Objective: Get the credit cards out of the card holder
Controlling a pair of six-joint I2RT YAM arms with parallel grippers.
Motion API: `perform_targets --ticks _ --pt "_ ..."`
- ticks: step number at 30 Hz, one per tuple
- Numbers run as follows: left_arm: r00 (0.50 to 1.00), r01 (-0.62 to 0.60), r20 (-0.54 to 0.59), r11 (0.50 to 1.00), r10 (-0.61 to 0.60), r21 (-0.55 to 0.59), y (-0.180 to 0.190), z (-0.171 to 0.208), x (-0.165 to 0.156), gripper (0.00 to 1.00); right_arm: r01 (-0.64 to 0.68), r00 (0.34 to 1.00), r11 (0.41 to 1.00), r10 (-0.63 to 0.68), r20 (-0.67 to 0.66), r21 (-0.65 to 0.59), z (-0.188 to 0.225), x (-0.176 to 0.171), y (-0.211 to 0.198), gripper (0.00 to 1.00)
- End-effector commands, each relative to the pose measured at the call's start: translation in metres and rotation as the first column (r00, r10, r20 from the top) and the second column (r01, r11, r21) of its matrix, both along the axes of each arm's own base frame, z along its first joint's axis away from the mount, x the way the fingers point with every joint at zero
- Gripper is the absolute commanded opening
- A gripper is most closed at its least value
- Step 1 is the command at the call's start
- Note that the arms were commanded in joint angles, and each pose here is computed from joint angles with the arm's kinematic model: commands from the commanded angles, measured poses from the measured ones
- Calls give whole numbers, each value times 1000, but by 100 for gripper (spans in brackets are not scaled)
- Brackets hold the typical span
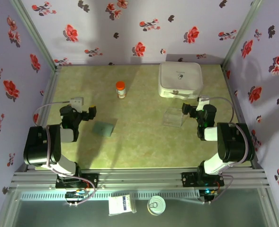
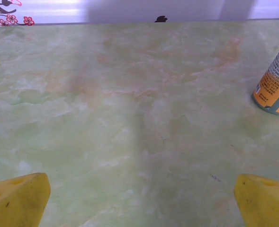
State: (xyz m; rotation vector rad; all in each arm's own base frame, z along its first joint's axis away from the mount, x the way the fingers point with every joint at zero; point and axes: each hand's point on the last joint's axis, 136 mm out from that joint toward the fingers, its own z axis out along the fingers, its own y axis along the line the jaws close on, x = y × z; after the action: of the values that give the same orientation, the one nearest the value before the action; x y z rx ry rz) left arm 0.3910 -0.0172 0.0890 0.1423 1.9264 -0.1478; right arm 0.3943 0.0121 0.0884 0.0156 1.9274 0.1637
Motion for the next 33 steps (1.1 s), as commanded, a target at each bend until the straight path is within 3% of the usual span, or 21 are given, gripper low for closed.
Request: perform_targets --ticks 1,24,29,33 --pt "999 15 37 1000 -16 20 0 7 0 100 -10 1000 1000 10 17 -15 1 0 0 99" --pt "999 8 41 1000 -9 20 1 8 1 100 -7 1000 1000 7 18 -14 2 -1 0 99" --pt "998 -62 26 998 62 15 12 6 4 100 123 992 992 -123 -11 -17 -2 3 -22 99" --pt "996 -89 25 996 89 15 17 7 5 100 130 991 991 -130 -14 -19 -2 3 -22 99"
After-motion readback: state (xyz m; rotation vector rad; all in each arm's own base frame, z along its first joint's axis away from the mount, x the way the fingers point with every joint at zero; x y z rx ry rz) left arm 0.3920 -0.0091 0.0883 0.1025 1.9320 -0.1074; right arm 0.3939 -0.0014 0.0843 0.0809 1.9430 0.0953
